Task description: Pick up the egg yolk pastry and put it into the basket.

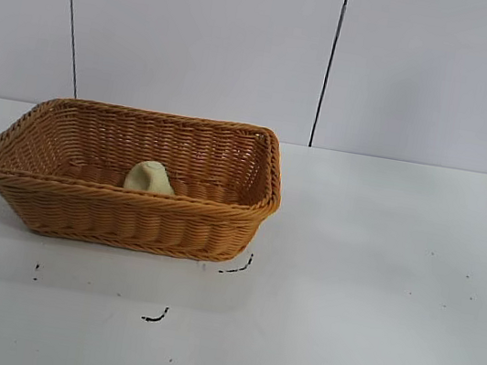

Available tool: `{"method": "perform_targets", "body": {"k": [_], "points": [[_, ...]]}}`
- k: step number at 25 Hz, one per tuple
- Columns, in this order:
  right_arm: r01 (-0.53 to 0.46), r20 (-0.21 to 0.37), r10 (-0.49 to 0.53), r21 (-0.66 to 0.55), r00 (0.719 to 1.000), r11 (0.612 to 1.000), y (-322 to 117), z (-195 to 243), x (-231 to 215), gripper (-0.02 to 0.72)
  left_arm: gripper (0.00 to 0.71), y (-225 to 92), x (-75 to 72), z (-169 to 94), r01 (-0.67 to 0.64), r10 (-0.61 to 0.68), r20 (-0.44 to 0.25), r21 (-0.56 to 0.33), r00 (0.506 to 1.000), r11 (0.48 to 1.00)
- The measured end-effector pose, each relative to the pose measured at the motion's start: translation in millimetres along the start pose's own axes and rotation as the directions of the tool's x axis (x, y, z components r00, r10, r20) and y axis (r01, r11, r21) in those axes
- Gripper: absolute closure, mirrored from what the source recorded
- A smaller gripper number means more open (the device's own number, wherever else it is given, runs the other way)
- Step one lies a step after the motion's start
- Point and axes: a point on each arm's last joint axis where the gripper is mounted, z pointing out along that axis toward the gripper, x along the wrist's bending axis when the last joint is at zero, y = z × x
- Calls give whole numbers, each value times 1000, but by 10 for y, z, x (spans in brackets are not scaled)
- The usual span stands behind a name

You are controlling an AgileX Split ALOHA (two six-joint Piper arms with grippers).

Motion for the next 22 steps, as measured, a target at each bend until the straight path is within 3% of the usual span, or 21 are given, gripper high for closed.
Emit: {"method": "perform_targets", "body": {"k": [7,13,22], "points": [[8,5,-8,-202,1000,979,-856,-131,39,134,14,0,0,0,0,0,0,0,1000,1000],[16,15,-11,-387,1000,922,-1380,-51,52,134,14,0,0,0,0,0,0,0,1000,1000],[2,16,7,-527,1000,850,-1641,-46,54,135,14,0,0,0,0,0,0,0,1000,1000]]}}
